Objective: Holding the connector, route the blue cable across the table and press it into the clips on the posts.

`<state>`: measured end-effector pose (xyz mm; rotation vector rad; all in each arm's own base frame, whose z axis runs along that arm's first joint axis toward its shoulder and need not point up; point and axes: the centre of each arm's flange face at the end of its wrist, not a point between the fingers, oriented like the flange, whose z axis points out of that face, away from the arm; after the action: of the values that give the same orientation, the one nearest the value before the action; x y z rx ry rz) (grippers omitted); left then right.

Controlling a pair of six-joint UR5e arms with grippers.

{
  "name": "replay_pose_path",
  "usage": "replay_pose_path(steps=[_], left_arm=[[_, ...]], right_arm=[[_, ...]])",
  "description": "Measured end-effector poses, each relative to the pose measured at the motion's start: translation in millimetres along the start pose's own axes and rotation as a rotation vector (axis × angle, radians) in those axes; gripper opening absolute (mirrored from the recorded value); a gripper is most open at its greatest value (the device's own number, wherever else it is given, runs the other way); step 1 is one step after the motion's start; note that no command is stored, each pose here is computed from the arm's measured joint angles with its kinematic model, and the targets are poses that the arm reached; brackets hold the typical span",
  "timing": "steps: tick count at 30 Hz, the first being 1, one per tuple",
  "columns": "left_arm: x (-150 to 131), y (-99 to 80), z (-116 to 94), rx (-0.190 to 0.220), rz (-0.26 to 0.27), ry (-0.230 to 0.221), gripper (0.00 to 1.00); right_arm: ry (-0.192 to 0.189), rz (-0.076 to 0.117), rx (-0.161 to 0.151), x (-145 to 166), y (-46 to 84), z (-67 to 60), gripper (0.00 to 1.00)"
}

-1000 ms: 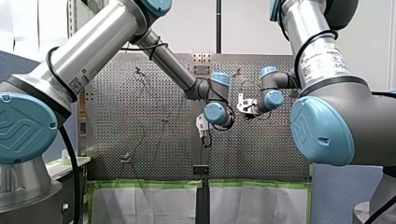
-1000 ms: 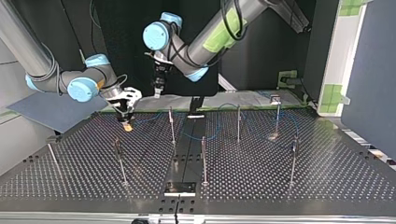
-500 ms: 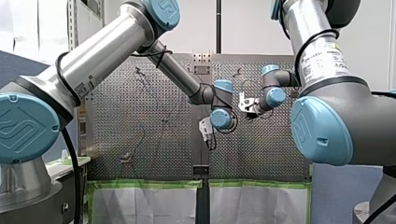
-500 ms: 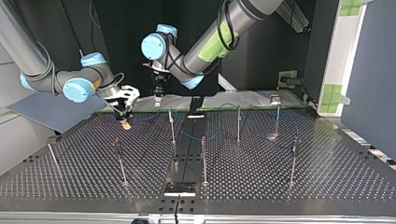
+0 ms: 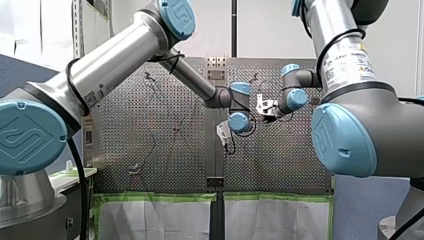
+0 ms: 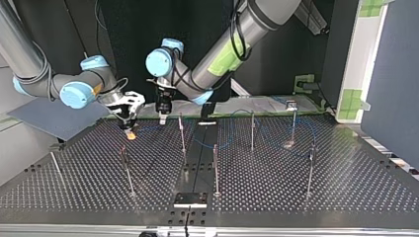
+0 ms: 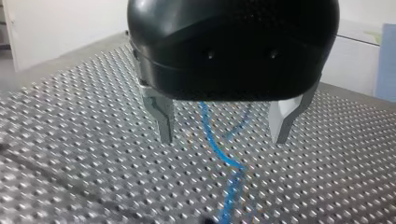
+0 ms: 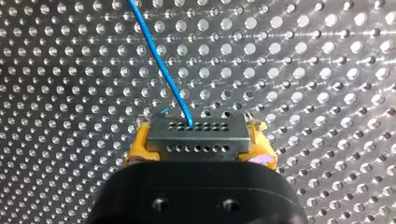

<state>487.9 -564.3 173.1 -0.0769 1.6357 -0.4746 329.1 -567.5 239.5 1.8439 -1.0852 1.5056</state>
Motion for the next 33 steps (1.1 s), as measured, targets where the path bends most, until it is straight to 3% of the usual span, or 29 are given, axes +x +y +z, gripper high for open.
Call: replay_pose_path(steps=[7,15,33], left_arm=[[18,9.8,19,-0.036,0.007,0.015,1.00],[5,0.4,36,-0.038,-0.021,-0.035,1.00],[0,9.8,41,-0.080,-0.022,-0.044,1.00]], right_arm=[[0.004,-0.004,0.017,3,-1.5,-1.1,0.00],[0.007,-0.007,0.051,5,-4.2,-2.6,0.00],[0.031,-0.010,0.097,20,-8.5,-8.5,0.00]])
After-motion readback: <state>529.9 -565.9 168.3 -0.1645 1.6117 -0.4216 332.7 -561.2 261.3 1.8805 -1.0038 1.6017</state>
